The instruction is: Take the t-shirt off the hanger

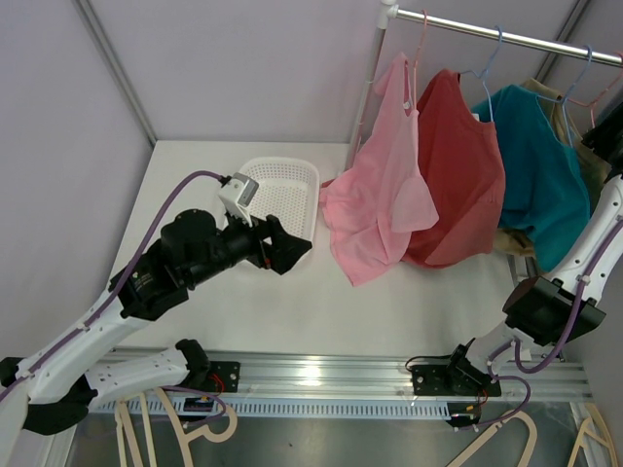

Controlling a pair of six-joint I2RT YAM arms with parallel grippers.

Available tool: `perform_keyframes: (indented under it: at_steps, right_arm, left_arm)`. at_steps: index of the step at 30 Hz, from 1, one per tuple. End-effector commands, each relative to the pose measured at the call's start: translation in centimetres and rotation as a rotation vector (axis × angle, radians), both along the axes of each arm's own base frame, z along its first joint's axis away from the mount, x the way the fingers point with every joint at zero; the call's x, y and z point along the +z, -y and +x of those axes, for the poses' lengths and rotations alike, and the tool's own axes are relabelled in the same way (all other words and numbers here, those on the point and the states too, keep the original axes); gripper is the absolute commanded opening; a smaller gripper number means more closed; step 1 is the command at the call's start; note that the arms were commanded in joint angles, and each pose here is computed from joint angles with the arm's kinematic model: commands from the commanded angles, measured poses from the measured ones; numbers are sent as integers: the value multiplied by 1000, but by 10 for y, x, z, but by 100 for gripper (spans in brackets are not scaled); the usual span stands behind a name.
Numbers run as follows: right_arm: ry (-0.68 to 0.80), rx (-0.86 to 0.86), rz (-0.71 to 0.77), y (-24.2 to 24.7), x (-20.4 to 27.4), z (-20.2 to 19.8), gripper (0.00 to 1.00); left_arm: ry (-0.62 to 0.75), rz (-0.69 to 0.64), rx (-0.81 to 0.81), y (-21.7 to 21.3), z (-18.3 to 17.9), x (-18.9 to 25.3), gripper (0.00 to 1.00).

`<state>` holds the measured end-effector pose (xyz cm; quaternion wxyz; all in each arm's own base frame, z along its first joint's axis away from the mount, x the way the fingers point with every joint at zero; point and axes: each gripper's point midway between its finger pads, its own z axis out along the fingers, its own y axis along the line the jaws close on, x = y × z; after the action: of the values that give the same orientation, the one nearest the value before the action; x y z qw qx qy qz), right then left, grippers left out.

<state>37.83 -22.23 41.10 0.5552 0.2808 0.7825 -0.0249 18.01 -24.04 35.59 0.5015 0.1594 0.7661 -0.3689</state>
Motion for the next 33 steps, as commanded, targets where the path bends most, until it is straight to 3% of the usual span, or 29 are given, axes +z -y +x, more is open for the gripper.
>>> perform_keyframes:
  at_steps: [1, 10, 14, 31, 33]
  right_arm:
    - [42, 19, -29, 2, 13, 5, 46]
    - [61, 68, -7, -7, 19, 11, 40]
    - [55, 101, 1, -15, 17, 17, 0]
    - [71, 121, -27, -27, 32, 27, 0]
    - [52, 115, -28, -26, 25, 28, 7]
  left_arm:
    - [25, -39, -8, 0, -2, 17, 100]
    - [26, -28, 8, -4, 0, 12, 99]
    - [30, -23, 16, -6, 0, 10, 99]
    - [43, -11, 37, -12, 2, 5, 100]
    - [43, -11, 39, -12, 2, 5, 99]
